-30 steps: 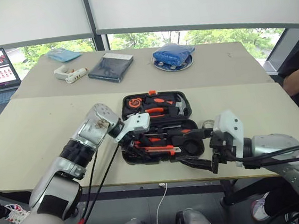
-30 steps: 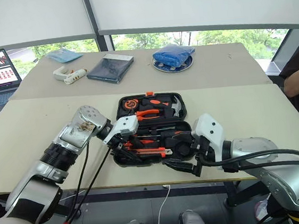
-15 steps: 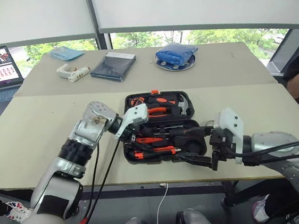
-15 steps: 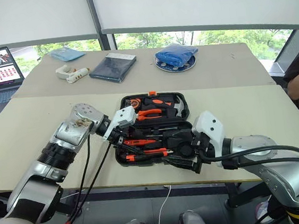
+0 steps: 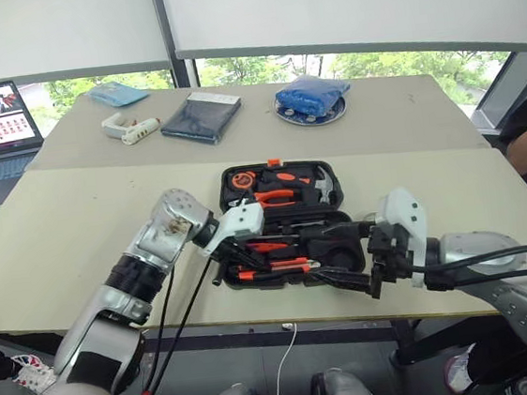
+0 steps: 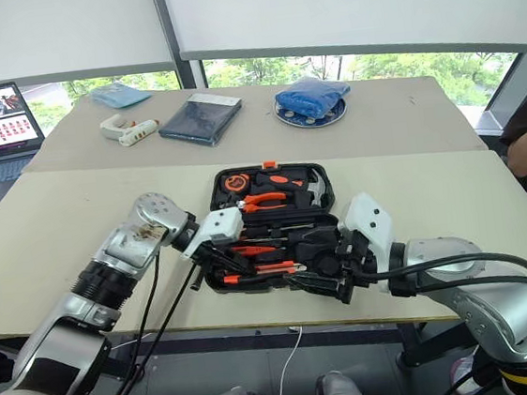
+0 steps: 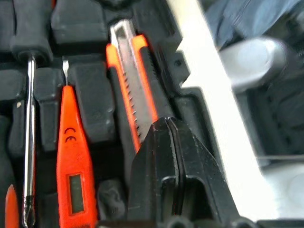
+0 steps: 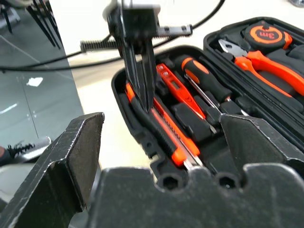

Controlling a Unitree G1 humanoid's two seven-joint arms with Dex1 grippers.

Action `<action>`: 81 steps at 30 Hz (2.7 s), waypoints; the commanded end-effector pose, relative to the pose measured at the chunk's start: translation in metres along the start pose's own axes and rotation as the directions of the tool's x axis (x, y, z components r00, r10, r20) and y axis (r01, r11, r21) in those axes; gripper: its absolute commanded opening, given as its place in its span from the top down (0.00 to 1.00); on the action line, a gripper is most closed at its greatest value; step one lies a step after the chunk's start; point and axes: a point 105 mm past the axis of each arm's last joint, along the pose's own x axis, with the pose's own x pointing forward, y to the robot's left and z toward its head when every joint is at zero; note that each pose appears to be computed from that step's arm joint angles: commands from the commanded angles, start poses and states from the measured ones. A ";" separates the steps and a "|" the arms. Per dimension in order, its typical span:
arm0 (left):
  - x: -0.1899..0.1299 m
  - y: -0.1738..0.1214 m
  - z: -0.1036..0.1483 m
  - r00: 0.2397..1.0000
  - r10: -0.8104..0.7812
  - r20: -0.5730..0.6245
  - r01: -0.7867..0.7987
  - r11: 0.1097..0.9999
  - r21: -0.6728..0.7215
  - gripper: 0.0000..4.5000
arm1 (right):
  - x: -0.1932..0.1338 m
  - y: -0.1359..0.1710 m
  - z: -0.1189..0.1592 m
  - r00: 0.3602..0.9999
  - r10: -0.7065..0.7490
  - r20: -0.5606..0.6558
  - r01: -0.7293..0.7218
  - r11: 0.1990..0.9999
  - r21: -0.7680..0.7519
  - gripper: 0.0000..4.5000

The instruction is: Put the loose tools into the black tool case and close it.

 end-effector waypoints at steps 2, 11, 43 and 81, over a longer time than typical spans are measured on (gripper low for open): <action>0.011 -0.010 -0.031 0.994 -0.016 -0.108 0.016 1.000 0.004 1.00 | -0.005 0.000 0.008 1.000 -0.015 0.026 0.016 1.000 -0.010 0.00; -0.054 -0.005 0.029 0.968 0.027 0.249 0.001 0.994 -0.109 0.83 | -0.035 -0.018 -0.004 0.993 -0.100 -0.057 0.101 0.995 0.015 0.00; -0.087 -0.032 0.025 0.936 0.210 0.281 -0.202 0.978 -0.059 0.00 | -0.024 -0.113 -0.046 0.943 -0.208 -0.258 0.188 0.977 -0.099 0.99; -0.124 0.006 -0.085 0.683 0.730 -0.007 -0.692 0.644 -0.327 0.77 | -0.039 -0.135 -0.039 0.894 -0.397 -0.207 0.394 0.917 -0.062 1.00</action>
